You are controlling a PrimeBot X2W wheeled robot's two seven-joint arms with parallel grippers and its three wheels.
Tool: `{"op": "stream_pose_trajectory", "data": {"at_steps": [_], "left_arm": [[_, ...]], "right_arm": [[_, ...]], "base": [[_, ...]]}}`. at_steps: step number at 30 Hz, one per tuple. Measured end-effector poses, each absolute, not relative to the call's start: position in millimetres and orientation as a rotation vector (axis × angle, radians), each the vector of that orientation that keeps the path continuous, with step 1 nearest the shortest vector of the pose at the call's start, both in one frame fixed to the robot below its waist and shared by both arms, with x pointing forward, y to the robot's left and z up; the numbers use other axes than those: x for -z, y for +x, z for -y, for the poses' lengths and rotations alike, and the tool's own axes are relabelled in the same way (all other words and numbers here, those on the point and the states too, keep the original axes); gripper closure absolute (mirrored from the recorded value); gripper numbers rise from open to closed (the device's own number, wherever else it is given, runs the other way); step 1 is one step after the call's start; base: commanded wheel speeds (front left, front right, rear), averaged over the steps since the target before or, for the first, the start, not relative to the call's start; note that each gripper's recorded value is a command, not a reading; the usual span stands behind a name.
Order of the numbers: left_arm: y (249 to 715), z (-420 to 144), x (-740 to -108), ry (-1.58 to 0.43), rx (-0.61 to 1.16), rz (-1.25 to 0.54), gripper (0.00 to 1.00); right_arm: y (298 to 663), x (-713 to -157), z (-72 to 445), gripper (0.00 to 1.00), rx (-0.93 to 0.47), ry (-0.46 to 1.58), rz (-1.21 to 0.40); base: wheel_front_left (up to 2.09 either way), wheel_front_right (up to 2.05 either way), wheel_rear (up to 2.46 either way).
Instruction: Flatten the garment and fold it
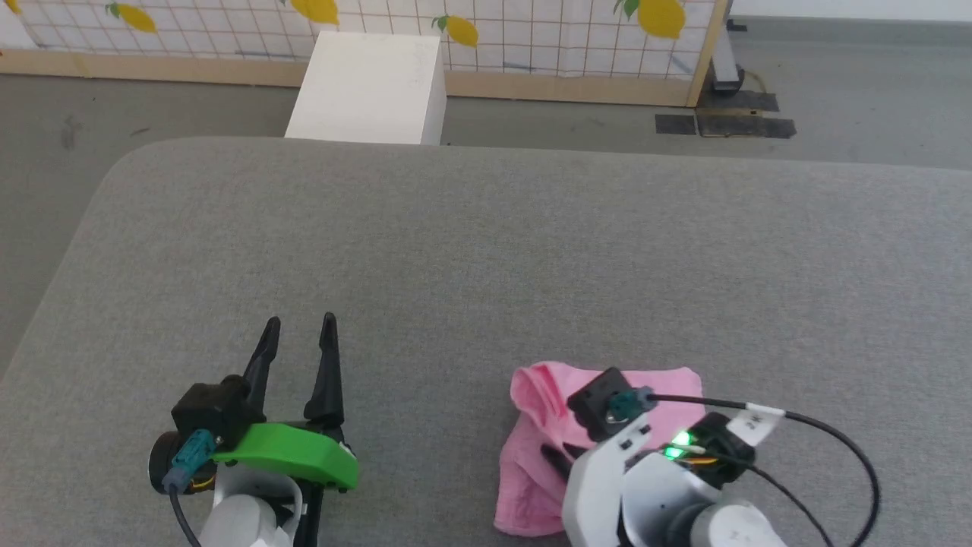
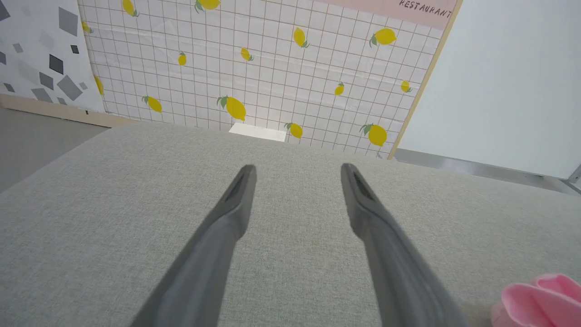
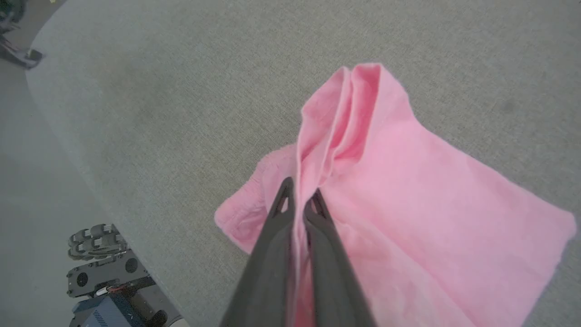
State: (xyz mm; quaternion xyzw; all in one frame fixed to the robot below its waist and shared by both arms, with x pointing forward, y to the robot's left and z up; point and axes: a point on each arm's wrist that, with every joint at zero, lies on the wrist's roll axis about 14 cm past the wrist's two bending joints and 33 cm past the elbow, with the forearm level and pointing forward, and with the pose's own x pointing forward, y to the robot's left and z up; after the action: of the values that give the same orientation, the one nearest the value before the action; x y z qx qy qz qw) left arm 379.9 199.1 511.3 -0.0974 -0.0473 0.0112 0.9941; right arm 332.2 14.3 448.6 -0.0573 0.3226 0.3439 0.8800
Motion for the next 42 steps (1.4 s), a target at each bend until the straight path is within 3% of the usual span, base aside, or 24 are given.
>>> {"op": "stream_pose_trajectory", "data": {"at_steps": [1, 2, 3, 7, 11, 16, 19, 23, 26, 35, 36, 37, 38, 42], "left_arm": [[380.0, -200.1, -510.2, -0.196, -0.027, 0.092, 0.00], [379.8, -200.7, -509.0, -0.196, -0.029, 0.089, 0.00], [379.5, -201.3, -507.9, -0.198, -0.031, 0.086, 0.00], [378.5, -205.2, -503.2, -0.198, -0.045, 0.073, 0.00], [379.5, -205.9, -503.8, -0.198, -0.048, 0.075, 0.00], [382.0, -200.1, -508.2, -0.198, -0.028, 0.088, 0.00], [383.4, -196.8, -512.1, -0.201, -0.016, 0.100, 0.00], [385.1, -193.4, -515.0, -0.203, -0.005, 0.109, 0.00], [386.1, -191.6, -515.5, -0.205, 0.000, 0.110, 0.00], [383.4, -194.6, -511.6, -0.201, -0.007, 0.099, 0.00], [382.5, -195.7, -511.4, -0.201, -0.009, 0.099, 0.00], [381.7, -196.7, -511.0, -0.201, -0.012, 0.098, 0.00], [380.8, -198.7, -510.7, -0.200, -0.018, 0.097, 0.00], [379.7, -203.5, -509.5, -0.199, -0.033, 0.095, 0.00]], "right_arm": [[330.4, -443.4, -19.5, 1.00, -0.737, -0.118, -0.690], [328.9, -439.4, -24.4, 0.70, -0.756, -0.119, -0.699], [327.8, -437.4, -29.4, 0.00, -0.775, -0.110, -0.704], [323.3, -439.4, -44.3, 0.00, -0.831, -0.007, -0.705], [337.9, -484.2, -52.5, 0.00, -0.843, 0.209, -0.521], [381.5, -536.0, -0.9, 0.00, -0.646, 0.333, -0.208], [390.3, -527.5, 52.8, 0.00, -0.466, 0.358, -0.163], [378.3, -482.1, 110.1, 0.00, -0.274, 0.367, -0.264], [364.5, -449.2, 125.7, 0.00, -0.215, 0.381, -0.379], [327.0, -379.6, 91.3, 0.00, -0.297, 0.420, -0.742], [327.5, -379.8, 85.9, 0.40, -0.319, 0.412, -0.756], [328.9, -380.7, 82.3, 0.58, -0.333, 0.404, -0.761], [330.3, -382.1, 77.5, 1.00, -0.353, 0.386, -0.765], [342.1, -393.9, 66.8, 1.00, -0.408, 0.256, -0.732]], "base": [[0.00, 0.00, 0.00], [0.00, 0.00, 0.00], [0.00, 0.00, 0.00], [0.00, 0.00, 0.00], [0.00, 0.00, 0.00], [0.00, 0.00, 0.00], [0.00, 0.00, 0.00], [0.00, 0.00, 0.00], [0.00, 0.00, 0.00], [0.00, 0.00, 0.00], [0.00, 0.00, 0.00], [0.00, 0.00, 0.00], [0.00, 0.00, 0.00], [0.00, 0.00, 0.00]]}}
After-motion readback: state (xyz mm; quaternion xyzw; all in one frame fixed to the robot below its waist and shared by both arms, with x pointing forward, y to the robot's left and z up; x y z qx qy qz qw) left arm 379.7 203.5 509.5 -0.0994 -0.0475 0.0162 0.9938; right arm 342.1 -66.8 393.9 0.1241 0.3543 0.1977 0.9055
